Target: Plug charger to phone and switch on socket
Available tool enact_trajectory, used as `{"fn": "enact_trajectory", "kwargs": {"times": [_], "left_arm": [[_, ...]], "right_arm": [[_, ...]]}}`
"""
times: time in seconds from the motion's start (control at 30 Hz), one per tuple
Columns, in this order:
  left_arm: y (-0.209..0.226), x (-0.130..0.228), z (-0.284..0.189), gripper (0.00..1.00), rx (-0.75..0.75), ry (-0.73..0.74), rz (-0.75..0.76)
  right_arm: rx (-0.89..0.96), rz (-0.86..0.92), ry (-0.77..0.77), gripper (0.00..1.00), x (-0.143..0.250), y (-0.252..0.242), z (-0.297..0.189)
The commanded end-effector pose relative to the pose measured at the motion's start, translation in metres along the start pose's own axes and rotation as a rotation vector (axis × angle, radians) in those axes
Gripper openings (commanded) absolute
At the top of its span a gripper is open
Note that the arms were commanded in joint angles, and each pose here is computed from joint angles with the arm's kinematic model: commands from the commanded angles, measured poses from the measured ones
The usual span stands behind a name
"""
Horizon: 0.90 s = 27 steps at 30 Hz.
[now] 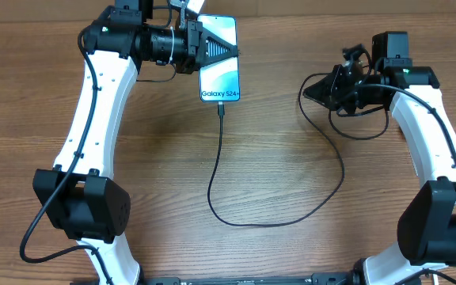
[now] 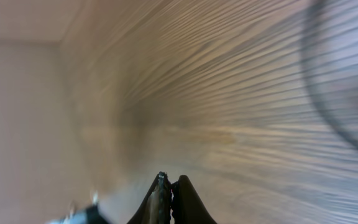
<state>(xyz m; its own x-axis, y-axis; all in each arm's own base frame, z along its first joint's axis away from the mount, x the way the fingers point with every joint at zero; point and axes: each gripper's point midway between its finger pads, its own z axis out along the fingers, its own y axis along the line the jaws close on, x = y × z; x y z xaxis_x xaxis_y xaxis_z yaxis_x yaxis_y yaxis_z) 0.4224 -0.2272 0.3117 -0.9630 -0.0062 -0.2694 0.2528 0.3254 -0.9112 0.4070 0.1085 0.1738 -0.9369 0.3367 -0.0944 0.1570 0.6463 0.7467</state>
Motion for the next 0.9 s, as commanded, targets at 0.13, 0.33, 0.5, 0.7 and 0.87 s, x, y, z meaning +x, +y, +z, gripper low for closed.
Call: {"fn": "enact_trajectory", "kwargs": {"times": [0.13,0.33,0.5,0.7,0.87], "left_arm": [[-0.013,0.002,-0.001,0.04,0.034,0.008,-0.011],[-0.013,0.002,-0.001,0.04,0.034,0.009,-0.027],[-0.015,0.003,-0.001,0.04,0.043,0.015,-0.026],[-0.024,0.008,-0.002,0.04,0.096,0.041,-0.035],[-0.027,0.009,-0.002,0.04,0.112,0.048,-0.041]], "right_arm": [[-0.556,-0.404,0.236,0.36,0.077,0.096,-0.024],[-0.816,-0.532,0.299,0.57,0.121,0.135,-0.038],[-0.891,-0.631,0.353,0.57,0.145,0.156,-0.027],[-0.933,-0.740,0.371,0.58,0.159,0.169,-0.018],[-0.933,-0.741,0.376,0.54,0.152,0.175,-0.016]]}}
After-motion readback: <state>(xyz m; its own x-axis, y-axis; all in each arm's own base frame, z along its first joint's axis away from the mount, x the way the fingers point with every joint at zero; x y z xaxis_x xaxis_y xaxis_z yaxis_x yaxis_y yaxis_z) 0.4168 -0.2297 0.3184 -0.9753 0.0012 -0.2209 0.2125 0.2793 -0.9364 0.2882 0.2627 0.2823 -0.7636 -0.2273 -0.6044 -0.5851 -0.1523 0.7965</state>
